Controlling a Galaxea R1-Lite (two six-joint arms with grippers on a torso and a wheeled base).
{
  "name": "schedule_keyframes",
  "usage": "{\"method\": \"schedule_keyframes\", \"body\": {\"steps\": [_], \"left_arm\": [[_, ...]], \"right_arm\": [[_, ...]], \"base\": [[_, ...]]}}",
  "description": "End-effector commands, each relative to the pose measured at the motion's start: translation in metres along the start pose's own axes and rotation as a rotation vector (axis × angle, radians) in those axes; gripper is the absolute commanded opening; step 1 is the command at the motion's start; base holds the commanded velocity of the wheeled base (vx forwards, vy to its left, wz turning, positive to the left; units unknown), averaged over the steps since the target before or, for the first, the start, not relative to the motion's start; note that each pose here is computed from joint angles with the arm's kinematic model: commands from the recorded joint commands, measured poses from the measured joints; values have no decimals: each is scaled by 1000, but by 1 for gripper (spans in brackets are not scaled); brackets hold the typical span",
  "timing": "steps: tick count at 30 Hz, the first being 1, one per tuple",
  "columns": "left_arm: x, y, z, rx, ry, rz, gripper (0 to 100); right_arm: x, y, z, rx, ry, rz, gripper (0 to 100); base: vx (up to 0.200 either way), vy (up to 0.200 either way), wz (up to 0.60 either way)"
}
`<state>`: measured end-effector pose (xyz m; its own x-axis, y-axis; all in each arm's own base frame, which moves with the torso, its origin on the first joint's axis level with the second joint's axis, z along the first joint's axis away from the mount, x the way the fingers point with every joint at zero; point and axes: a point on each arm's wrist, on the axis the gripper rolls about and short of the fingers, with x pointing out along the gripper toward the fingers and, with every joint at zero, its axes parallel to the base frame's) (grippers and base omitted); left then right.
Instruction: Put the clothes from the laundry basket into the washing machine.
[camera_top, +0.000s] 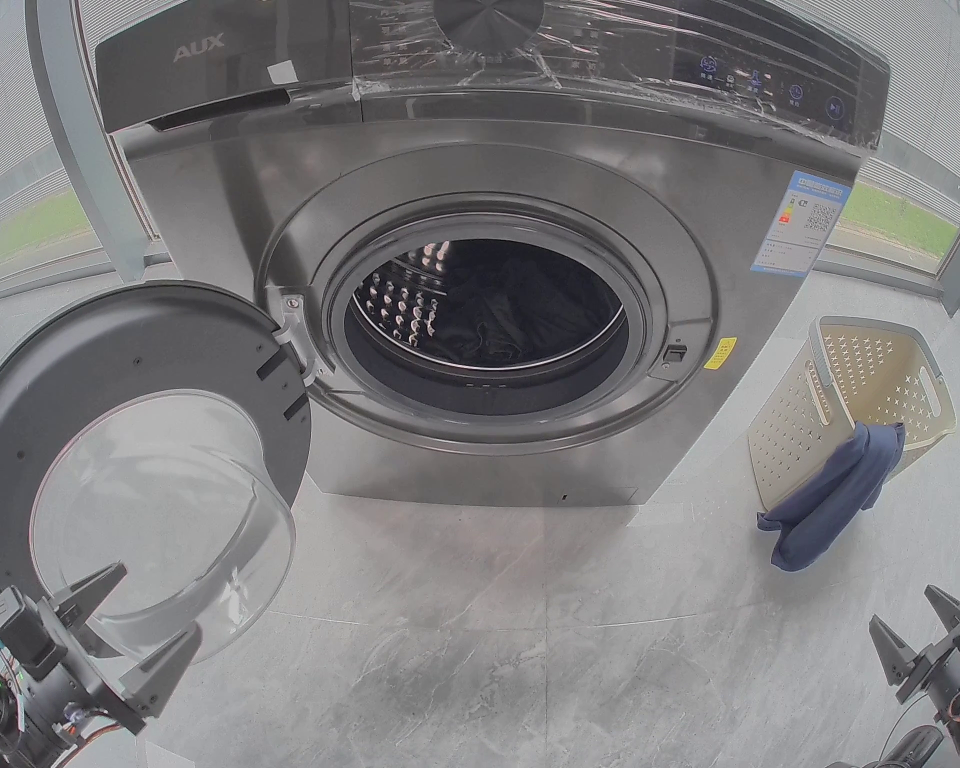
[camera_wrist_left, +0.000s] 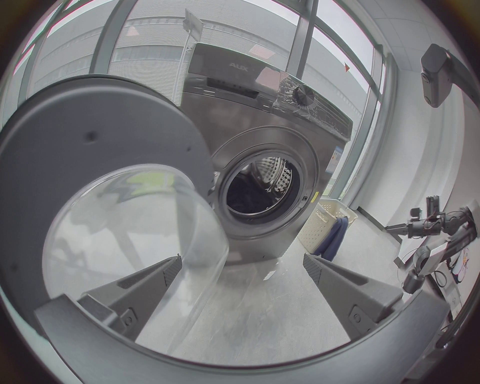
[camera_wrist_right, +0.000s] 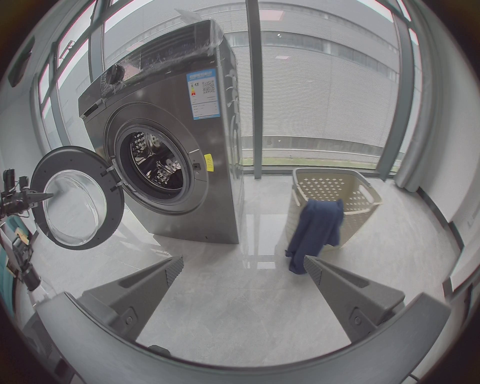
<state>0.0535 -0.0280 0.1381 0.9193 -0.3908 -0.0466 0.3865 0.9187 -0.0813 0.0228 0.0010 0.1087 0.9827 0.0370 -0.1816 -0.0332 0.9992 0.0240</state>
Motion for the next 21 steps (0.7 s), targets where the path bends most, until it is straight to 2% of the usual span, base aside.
{"method": "schedule_keyframes", "body": {"steps": [1, 2, 4, 6, 8, 10, 12, 13, 15, 18, 19, 21], "left_arm": [[-61, 8, -32, -21, -121, 141, 100], [-67, 7, -38, -26, -129, 156, 100], [-74, 6, -48, -15, -133, 170, 100], [-73, 6, -53, -1, -80, 208, 100], [-73, 6, -55, -7, -65, 224, 100], [-73, 5, -57, -26, -59, 273, 100], [-73, 4, -57, -11, -62, 318, 100], [-73, 3, -57, 14, -72, 349, 100], [-78, 1, -59, 33, -130, 391, 100], [-79, 2, -62, 91, -100, 431, 100], [-79, 2, -63, 98, -94, 423, 100], [-78, 1, -67, 78, -58, 392, 100]], "right_arm": [[-37, -4, -34, 16, -157, -174, 100], [-38, -3, -35, 17, -170, -188, 100], [-40, -3, -35, 17, -185, -183, 100], [-40, -3, -36, 13, -195, -171, 100], [-40, -2, -36, 11, -204, -145, 100], [-38, 0, -40, 0, -182, -49, 100], [-39, -1, -40, 2, -184, -52, 100], [-39, -1, -40, -1, -182, -63, 100], [-39, -1, -40, -7, -182, -65, 100], [-39, -1, -40, -12, -182, -61, 100], [-39, -1, -40, -9, -182, -59, 100], [-39, -1, -40, -13, -182, -59, 100]], "base": [[0, 0, 0], [0, 0, 0], [0, 0, 0], [0, 0, 0], [0, 0, 0], [0, 0, 0], [0, 0, 0], [0, 0, 0], [0, 0, 0], [0, 0, 0], [0, 0, 0], [0, 0, 0]]}}
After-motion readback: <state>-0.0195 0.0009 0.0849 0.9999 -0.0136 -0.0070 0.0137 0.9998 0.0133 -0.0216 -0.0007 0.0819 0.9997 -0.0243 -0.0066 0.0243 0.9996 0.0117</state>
